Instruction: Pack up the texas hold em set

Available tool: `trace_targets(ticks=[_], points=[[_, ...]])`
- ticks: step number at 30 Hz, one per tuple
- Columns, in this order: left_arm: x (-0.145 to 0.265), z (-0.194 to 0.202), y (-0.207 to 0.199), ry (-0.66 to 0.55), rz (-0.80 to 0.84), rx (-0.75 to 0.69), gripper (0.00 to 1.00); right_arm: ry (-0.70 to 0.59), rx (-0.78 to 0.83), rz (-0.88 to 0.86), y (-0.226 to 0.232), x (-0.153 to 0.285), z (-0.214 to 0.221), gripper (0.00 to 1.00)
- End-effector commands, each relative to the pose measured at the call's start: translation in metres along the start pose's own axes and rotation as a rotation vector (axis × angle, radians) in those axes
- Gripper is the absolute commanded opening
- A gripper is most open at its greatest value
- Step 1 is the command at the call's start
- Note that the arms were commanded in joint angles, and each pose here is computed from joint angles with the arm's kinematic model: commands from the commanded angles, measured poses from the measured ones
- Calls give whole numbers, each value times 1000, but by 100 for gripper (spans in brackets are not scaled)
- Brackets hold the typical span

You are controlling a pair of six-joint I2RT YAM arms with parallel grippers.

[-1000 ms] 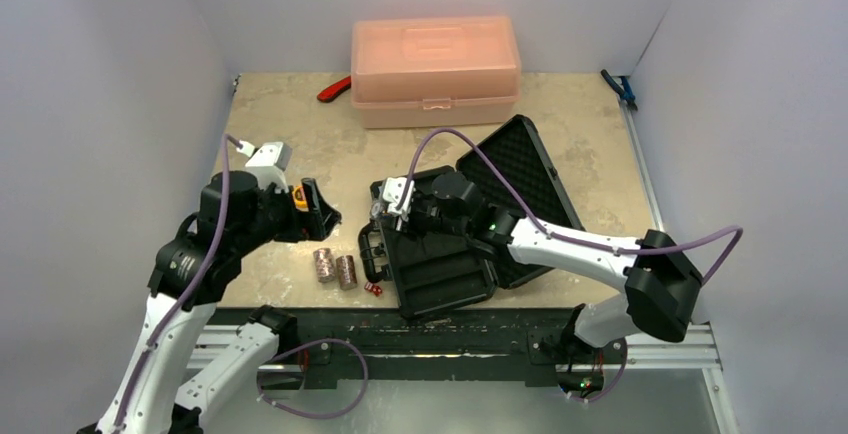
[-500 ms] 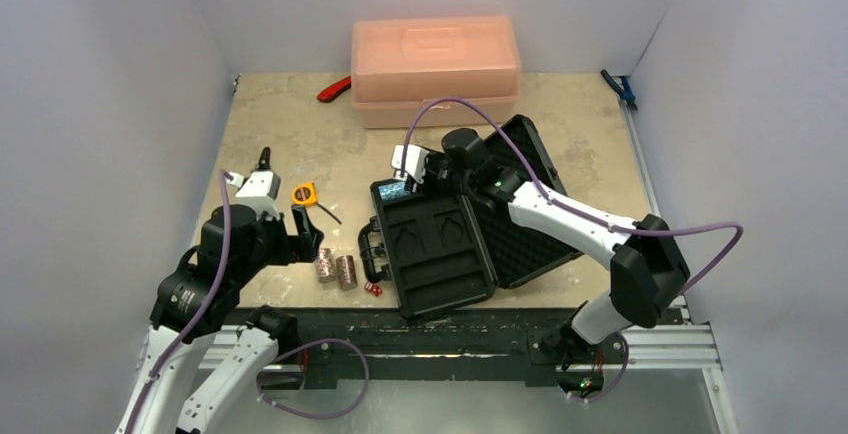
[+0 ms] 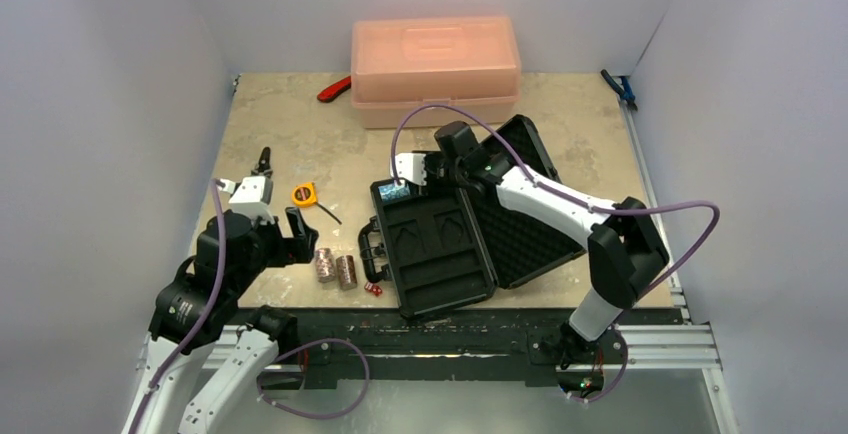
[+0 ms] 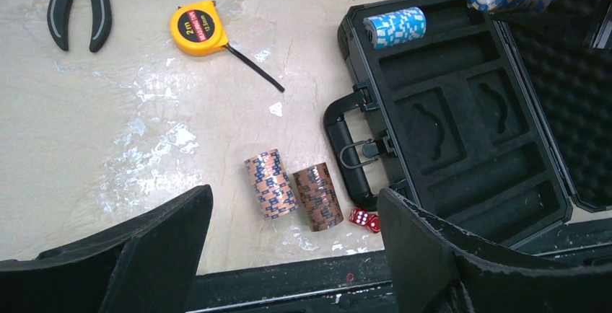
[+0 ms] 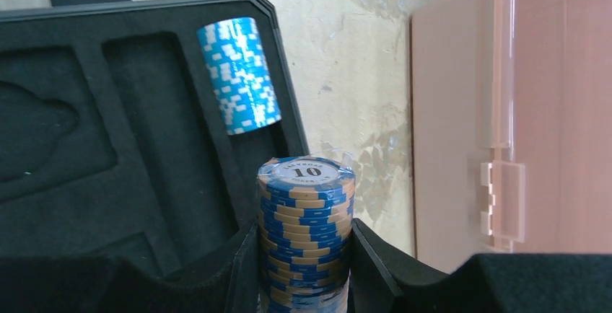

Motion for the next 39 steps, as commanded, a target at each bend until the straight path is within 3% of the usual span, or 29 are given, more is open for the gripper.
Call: trace_targets(ticks=[1,20,39], points=[[0,-8,4,-56,-15,-21,84,-61,94,35,-41,13,-27,0],[-2,-7,7,-52,-33,-25,84,-30,108,-111,-29,-22,-4,0],[-4,-6,9,-46,-47,-22,84,-2,129,-119,-27,-51,3,0]])
Point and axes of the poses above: each gripper's point midway between its finger pads, its own x axis back along the fingers, its own y axis along the line the jaws close on, z = x × y, the point moved 1 cm from there along x, back along the fingers, and after that the axes turned 6 degrees about -x, right-handed, at the moved point
